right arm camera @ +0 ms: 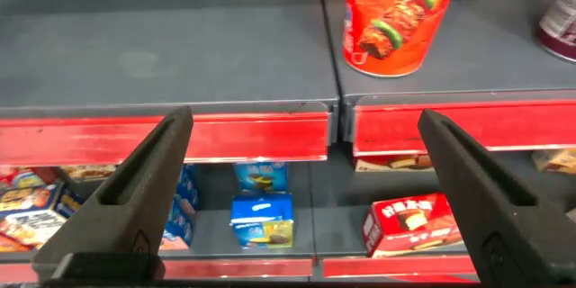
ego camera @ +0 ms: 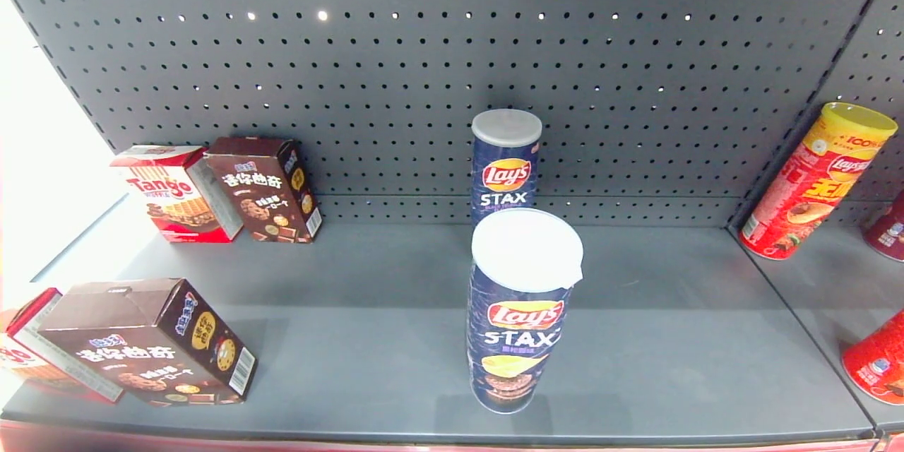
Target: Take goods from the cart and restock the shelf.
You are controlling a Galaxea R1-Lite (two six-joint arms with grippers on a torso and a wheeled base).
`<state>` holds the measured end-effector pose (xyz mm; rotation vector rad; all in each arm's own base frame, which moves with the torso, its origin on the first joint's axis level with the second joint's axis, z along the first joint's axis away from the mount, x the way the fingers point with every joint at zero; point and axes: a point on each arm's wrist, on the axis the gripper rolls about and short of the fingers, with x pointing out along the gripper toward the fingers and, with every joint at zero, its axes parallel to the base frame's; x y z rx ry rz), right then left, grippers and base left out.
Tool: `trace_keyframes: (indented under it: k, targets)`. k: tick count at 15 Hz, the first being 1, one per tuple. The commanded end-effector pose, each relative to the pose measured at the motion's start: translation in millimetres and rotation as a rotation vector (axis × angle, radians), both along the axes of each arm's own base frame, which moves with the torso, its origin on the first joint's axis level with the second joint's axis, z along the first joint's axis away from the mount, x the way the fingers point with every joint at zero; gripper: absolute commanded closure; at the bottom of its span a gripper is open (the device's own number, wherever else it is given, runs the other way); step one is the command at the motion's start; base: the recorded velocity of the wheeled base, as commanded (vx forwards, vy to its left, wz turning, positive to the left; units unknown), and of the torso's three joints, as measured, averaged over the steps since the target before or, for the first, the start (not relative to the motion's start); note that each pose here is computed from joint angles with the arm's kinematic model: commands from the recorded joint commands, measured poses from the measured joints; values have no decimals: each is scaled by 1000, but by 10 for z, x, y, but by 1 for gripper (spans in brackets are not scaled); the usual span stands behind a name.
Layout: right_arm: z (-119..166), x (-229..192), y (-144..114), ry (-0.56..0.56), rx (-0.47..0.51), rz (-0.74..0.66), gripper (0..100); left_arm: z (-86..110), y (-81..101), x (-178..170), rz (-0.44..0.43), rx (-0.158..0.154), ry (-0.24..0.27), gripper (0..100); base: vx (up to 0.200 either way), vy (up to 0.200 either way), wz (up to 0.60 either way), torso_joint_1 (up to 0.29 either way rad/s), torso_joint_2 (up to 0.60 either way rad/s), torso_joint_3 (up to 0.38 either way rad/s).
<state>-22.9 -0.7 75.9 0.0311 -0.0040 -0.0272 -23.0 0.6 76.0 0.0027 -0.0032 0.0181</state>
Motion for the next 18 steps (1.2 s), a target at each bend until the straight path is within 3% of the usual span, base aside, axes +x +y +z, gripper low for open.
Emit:
trace_keyframes:
  k: [1, 8, 10, 18]
  targets:
    - [3, 0, 1, -1, -5, 6, 0, 3, -1, 0, -6, 0, 0, 0, 0, 0, 0, 0, 0, 0]
    - [1, 1, 2, -1, -17, 9, 0, 1, -2, 1, -10, 5, 0, 0, 0, 0, 0, 0, 0, 0]
    - [-1, 1, 2, 1, -19, 9, 0, -1, -2, 1, -10, -1, 2, 0, -200, 0, 0, 0, 2, 2]
    - [-1, 1, 2, 1, -19, 10, 0, -1, -3, 1, -13, 2, 2, 0, -25, 0, 0, 1, 0, 0]
